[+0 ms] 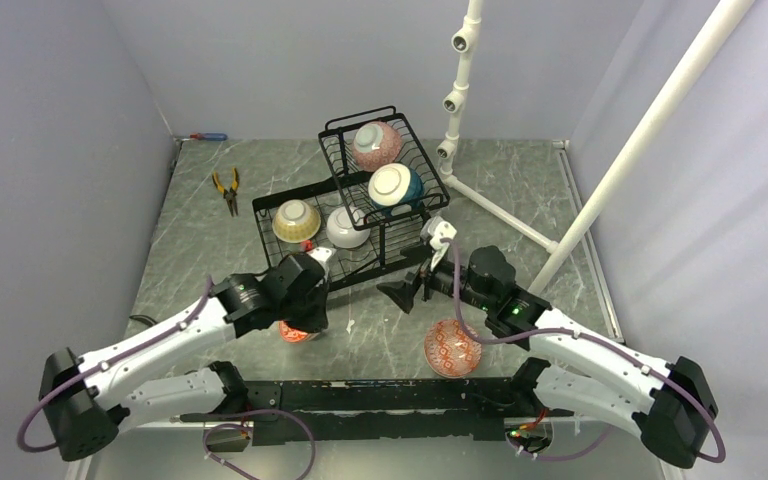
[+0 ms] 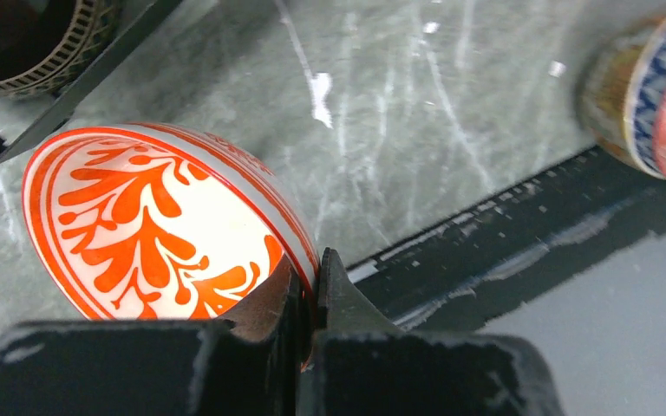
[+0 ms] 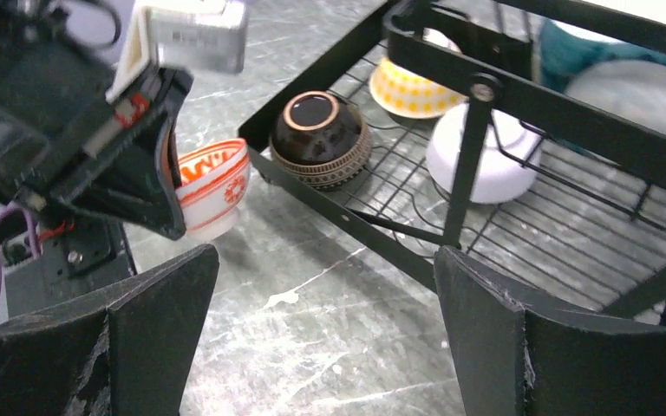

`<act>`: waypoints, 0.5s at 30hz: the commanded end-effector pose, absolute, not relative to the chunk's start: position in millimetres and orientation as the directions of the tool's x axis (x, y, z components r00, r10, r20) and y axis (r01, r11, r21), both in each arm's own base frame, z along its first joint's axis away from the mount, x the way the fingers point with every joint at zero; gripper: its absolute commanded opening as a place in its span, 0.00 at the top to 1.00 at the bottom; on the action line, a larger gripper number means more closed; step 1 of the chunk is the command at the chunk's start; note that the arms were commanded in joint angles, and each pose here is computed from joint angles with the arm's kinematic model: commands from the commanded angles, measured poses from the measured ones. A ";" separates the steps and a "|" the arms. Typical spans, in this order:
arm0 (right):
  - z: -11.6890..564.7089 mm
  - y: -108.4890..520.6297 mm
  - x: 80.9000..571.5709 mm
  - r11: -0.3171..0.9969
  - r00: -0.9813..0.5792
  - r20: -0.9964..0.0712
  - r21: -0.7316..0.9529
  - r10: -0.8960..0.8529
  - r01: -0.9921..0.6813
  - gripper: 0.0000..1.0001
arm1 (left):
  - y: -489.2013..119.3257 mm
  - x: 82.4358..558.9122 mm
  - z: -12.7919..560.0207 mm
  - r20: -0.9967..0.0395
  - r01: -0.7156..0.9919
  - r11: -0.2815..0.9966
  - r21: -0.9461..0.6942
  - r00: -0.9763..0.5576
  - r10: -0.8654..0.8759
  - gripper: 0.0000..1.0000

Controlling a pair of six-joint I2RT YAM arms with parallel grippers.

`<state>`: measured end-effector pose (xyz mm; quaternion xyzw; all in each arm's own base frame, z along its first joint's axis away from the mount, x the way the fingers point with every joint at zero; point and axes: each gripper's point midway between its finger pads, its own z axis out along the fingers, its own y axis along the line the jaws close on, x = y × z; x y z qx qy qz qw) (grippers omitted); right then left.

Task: Load the bowls into the dish rack
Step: Pick up the bowl from the center of the board.

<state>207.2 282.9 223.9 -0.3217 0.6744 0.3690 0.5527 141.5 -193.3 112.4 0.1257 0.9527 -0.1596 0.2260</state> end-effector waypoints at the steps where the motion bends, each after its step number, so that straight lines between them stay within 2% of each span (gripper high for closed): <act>1: 241.8 294.3 180.9 0.321 0.064 -0.997 -0.071 -0.032 -0.944 0.00 | -221.1 132.5 165.2 -0.575 0.495 0.782 -0.378 -0.788 0.221 0.97; 7: 223.8 299.3 142.7 0.027 0.389 -0.919 -0.391 -0.060 -0.920 0.00 | -243.6 115.0 218.0 -0.701 0.668 0.577 -0.470 -0.680 0.215 0.97; 11: 217.7 299.7 135.2 -0.073 0.523 -0.850 -0.518 -0.069 -0.852 0.00 | -261.7 91.9 234.7 -0.768 0.816 0.346 -0.464 -0.565 0.302 0.97; 15: 221.8 303.0 129.8 -0.131 0.610 -0.791 -0.600 -0.047 -0.789 0.00 | -274.3 72.4 235.2 -0.773 0.858 0.169 -0.484 -0.510 0.377 0.97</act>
